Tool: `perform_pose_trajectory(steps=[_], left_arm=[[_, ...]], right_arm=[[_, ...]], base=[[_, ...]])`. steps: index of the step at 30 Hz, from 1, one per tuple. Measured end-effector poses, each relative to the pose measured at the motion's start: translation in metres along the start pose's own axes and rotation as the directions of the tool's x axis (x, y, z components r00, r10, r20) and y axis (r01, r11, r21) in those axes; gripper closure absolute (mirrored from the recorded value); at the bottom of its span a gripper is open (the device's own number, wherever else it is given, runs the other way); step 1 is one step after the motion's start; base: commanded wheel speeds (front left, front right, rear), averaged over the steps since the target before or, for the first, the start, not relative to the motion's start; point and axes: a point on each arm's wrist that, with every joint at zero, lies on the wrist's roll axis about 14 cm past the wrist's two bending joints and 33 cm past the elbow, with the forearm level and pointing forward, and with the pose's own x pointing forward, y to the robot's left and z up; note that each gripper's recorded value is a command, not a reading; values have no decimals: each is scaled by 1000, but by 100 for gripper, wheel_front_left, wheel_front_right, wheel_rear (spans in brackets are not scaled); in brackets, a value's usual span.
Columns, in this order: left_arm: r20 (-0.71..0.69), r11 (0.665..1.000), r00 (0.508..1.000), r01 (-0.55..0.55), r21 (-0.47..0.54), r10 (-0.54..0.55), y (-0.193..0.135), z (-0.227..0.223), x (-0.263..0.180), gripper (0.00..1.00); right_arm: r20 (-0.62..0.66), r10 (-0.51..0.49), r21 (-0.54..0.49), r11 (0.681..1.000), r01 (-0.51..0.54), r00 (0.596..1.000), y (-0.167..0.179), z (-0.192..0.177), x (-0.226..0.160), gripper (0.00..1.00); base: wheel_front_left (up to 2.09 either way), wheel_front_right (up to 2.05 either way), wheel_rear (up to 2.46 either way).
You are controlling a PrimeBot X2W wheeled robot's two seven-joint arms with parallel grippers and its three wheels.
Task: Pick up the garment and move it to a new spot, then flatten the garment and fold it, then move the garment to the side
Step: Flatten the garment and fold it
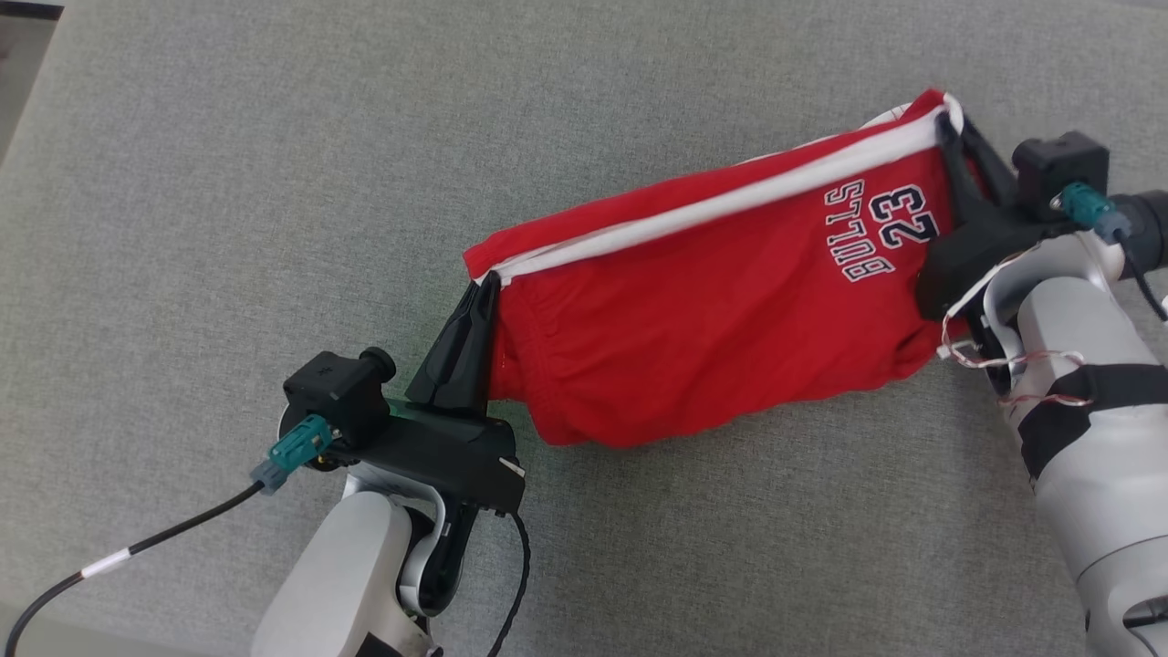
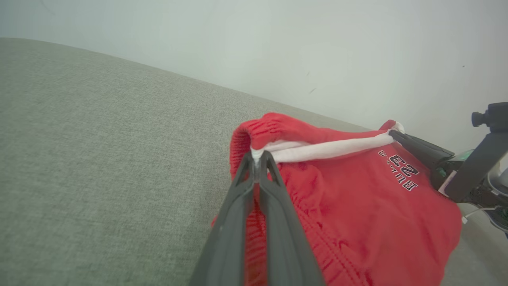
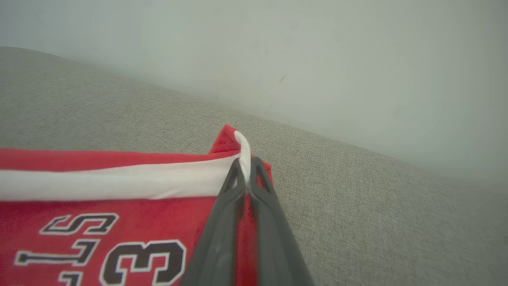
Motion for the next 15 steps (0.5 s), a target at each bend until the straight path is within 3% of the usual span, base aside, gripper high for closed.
perform_pose_trajectory(steps=[1,2,3,4,10,15], left_arm=[[-1,1000,1000,-1,0,1,0,0,1,100],[-3,1000,1000,-2,-2,2,1,-1,1,76],[-4,1000,1000,-6,-3,6,2,-2,1,29],[-7,1000,1000,-10,-3,10,3,-3,1,0],[5,999,1000,-29,30,28,10,3,0,0],[13,998,999,-53,37,53,14,4,-13,0]], right_arm=[[7,-5,7,1000,5,1000,-1,2,2,0],[10,-6,9,1000,6,1000,-1,3,3,0],[13,-8,11,1000,8,1000,-2,3,3,0],[22,-17,18,1000,16,1000,-4,6,3,0],[82,-53,50,998,49,995,-11,24,-2,0],[58,-71,76,995,67,996,-13,12,-21,0]], base=[[0,0,0],[0,0,0],[0,0,0],[0,0,0],[0,0,0],[0,0,0]])
